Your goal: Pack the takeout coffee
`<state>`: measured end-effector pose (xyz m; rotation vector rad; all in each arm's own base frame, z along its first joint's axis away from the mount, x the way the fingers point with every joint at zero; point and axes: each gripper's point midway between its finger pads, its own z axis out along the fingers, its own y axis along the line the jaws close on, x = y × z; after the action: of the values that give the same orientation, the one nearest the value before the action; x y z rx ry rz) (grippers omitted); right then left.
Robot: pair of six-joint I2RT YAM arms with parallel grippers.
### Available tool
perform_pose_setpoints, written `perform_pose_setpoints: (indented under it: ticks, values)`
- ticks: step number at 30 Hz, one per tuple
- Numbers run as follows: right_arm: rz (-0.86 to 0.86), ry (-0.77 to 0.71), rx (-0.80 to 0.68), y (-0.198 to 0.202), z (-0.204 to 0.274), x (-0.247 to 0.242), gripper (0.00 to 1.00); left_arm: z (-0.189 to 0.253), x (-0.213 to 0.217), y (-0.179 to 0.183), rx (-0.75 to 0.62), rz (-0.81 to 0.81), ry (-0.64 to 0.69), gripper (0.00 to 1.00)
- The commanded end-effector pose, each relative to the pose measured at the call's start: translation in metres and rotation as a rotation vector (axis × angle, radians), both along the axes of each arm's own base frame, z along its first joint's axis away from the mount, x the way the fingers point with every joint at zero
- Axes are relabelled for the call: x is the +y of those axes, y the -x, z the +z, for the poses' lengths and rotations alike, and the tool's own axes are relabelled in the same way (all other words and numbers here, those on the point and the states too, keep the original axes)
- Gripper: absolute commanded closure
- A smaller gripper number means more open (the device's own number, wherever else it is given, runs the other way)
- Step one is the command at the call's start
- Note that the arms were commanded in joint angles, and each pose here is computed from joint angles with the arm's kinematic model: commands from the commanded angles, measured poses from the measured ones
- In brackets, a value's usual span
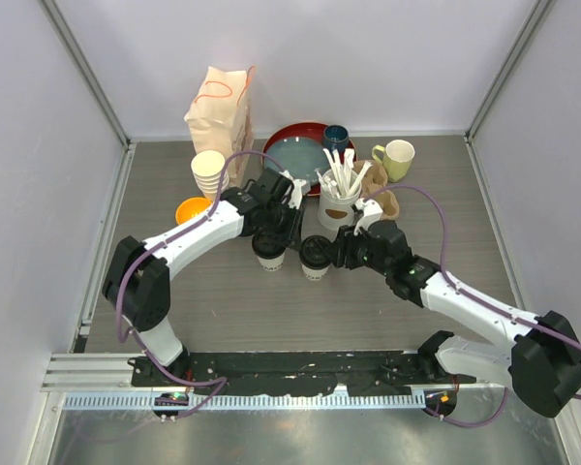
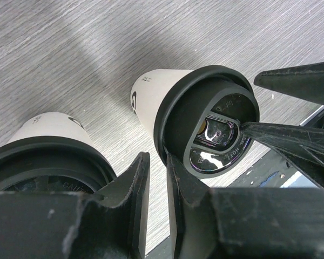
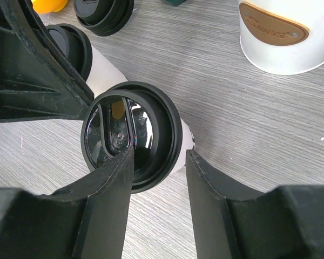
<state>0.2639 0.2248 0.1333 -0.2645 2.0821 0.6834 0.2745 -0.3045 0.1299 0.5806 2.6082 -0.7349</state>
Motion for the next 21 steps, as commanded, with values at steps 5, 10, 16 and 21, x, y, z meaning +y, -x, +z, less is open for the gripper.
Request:
perform_pose_setpoints:
  ticks: [5, 10, 16, 21]
  values:
    - [0.048, 0.088, -0.019, -0.005, 0.009, 0.002, 0.49, 0.033, -0.001, -0.005, -0.064, -0.021, 0.056, 0.77]
    - [0.049, 0.111, -0.041, -0.01, 0.02, 0.001, 0.47, 0.04, 0.003, -0.004, -0.083, -0.025, 0.058, 0.75]
    - [-0.025, 0.14, -0.047, -0.014, 0.031, -0.011, 0.48, 0.05, 0.004, -0.01, -0.127, -0.033, 0.053, 0.74]
    - [-0.078, 0.147, -0.055, -0.008, 0.038, -0.011, 0.42, 0.065, -0.005, -0.024, -0.183, -0.042, 0.073, 0.72]
